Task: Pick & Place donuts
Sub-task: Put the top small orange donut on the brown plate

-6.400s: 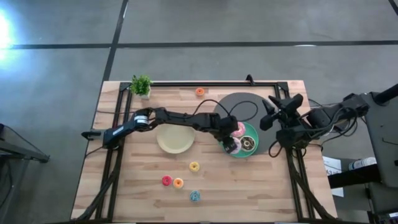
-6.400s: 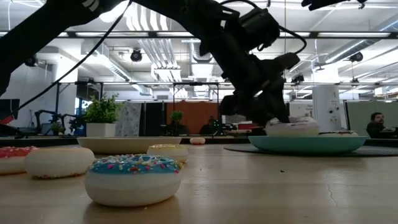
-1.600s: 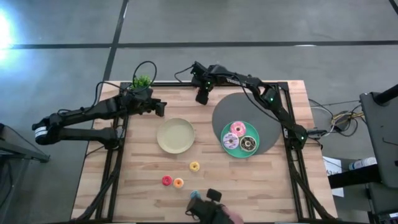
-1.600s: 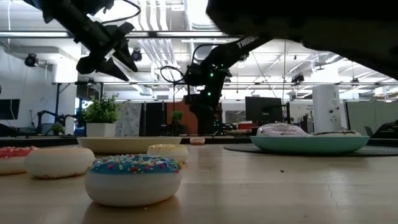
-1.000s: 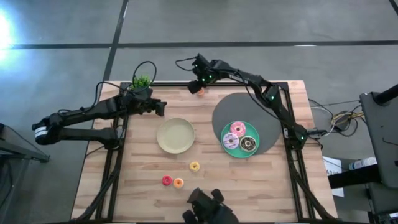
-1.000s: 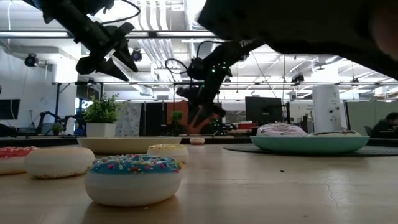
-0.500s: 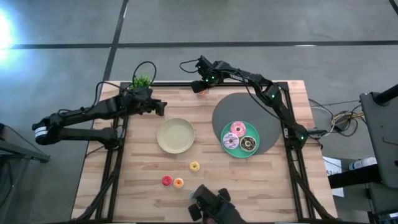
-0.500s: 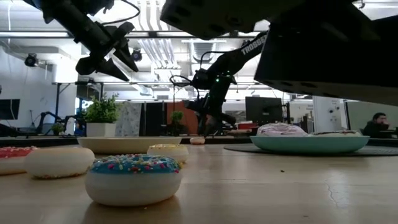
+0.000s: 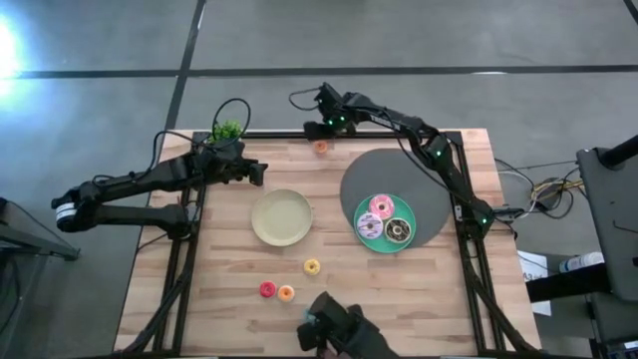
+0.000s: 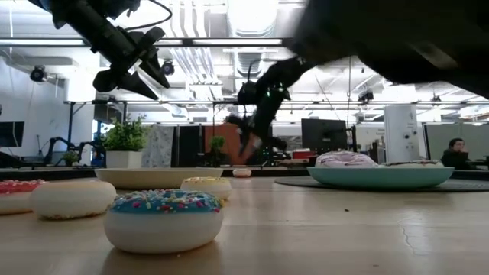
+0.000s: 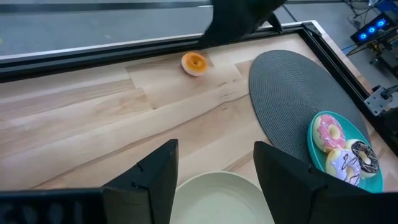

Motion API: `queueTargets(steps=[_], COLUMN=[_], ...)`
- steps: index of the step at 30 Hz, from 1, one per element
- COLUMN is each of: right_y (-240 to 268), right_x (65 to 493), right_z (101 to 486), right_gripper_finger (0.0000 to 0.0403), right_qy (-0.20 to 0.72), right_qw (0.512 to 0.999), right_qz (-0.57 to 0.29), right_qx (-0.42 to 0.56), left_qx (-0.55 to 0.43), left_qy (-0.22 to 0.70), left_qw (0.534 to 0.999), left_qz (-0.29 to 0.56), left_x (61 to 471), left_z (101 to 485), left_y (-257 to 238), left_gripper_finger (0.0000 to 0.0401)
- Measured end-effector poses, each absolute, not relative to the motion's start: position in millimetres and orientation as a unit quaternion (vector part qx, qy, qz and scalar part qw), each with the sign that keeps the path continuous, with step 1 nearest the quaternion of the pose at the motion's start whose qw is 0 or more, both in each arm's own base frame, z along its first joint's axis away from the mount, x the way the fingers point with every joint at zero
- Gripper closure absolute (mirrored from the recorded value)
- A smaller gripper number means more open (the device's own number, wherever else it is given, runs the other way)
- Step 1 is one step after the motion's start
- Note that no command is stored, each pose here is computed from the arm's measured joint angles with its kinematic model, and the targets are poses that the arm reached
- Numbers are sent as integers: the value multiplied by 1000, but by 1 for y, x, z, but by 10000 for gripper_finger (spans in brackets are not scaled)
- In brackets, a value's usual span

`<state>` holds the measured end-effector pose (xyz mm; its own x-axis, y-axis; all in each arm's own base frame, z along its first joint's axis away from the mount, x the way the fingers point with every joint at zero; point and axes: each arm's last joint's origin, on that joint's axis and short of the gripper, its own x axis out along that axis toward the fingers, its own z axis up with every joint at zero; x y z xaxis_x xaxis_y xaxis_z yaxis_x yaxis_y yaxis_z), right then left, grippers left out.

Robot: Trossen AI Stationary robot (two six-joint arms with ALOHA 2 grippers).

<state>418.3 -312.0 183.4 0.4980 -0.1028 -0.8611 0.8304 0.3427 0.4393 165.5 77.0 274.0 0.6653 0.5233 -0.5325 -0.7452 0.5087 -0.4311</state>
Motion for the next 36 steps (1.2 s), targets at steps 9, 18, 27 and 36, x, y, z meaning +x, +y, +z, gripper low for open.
queueTargets(steps=[9, 18, 27, 36], right_y=[-313, -316, -313, -301], right_x=[428, 429, 410, 397], right_z=[183, 157, 159, 206], right_gripper_finger=[301, 311, 321, 305], right_qy=[363, 379, 442, 485], right_qw=[710, 667, 634, 682], right_qz=[-300, -319, -366, -359], right_qx=[524, 557, 518, 413], left_qx=[-325, -327, -327, -312], left_qy=[171, 170, 170, 176], left_qw=[853, 852, 852, 857], left_qz=[372, 373, 373, 370], left_x=[165, 165, 165, 165], left_z=[274, 274, 274, 274], left_y=[77, 77, 77, 77], left_gripper_finger=[218, 218, 218, 218])
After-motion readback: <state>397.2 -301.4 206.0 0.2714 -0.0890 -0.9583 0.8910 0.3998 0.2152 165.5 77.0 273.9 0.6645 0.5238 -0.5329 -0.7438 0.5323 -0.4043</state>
